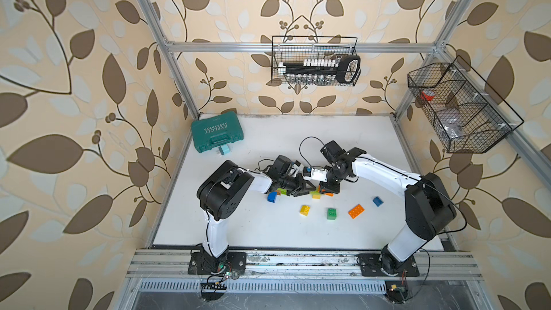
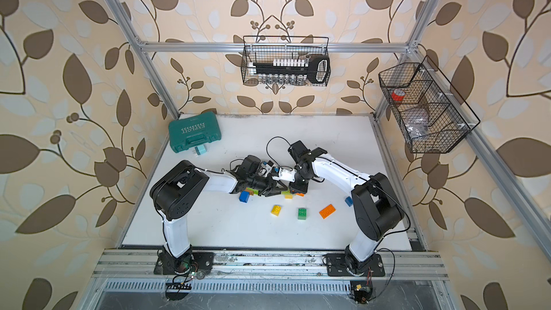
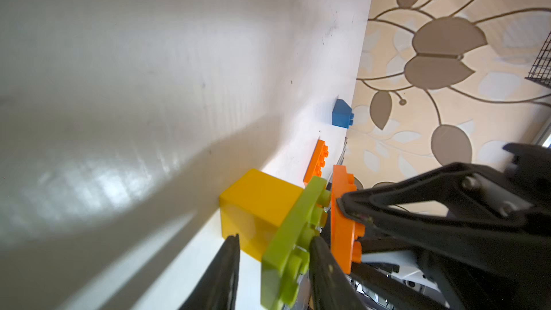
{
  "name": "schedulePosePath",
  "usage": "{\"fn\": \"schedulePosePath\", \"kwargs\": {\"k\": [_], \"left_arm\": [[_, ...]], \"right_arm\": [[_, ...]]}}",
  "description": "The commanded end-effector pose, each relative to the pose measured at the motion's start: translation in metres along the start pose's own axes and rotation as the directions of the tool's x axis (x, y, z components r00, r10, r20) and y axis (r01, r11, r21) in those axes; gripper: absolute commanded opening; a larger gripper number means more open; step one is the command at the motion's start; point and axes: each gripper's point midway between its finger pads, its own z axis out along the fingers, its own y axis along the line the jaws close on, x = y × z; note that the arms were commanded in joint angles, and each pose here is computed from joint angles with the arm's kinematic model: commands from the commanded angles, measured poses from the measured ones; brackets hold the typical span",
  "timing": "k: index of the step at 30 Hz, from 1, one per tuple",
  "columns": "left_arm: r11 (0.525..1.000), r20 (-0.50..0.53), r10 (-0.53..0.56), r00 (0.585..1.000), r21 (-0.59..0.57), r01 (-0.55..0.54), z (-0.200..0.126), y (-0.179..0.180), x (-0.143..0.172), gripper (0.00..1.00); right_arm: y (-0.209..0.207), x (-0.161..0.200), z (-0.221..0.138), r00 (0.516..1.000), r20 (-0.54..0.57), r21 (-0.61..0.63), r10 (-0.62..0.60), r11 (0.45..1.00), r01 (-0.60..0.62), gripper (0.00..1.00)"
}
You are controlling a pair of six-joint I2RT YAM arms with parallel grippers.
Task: Assemble a fork with lego
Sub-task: Assemble the lego brick with the lego brick.
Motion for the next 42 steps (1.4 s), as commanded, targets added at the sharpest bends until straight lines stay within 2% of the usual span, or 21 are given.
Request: {"fn": "schedulePosePath", "kwargs": {"k": [1, 18, 28, 33, 35, 38, 42], "left_arm": [[1.0, -0.01, -0.003, 1.0, -0.013, 0.003, 0.005, 0.009, 0.005, 0.37], [1.0, -0.026, -0.002, 1.0, 0.027, 0.002, 0.003, 0.011, 0.013, 0.37], [0.999, -0.012, -0.026, 1.0, 0.02, 0.026, -0.003, 0.021, 0.012, 0.36], [0.999, -0.016, -0.03, 0.999, 0.02, 0.03, -0.002, 0.023, 0.013, 0.36], [0.999, -0.016, -0.03, 0.999, 0.02, 0.03, -0.002, 0.024, 0.013, 0.36], [0.999, -0.017, -0.035, 0.999, 0.016, 0.035, -0.002, 0.026, 0.014, 0.36], [0.999, -0.022, -0.041, 0.999, 0.004, 0.041, -0.002, 0.03, 0.017, 0.36]], "right_arm": [[0.002, -0.005, 0.001, 0.999, -0.011, -0.039, -0.037, 0.999, 0.037, 0.27], [0.024, 0.013, 0.025, 0.991, -0.127, -0.138, -0.05, 0.99, 0.032, 0.25], [0.021, 0.033, 0.036, 0.983, -0.183, -0.047, 0.007, 0.999, -0.016, 0.24], [0.017, 0.033, 0.032, 0.989, -0.146, 0.033, -0.009, 0.999, 0.014, 0.25], [0.02, 0.033, 0.034, 0.99, -0.143, 0.018, -0.003, 1.0, 0.006, 0.25], [0.027, 0.046, 0.048, 0.98, -0.199, -0.032, 0.013, 0.999, -0.02, 0.24], [0.025, 0.046, 0.052, 0.976, -0.215, -0.037, 0.017, 0.999, -0.025, 0.24]]}}
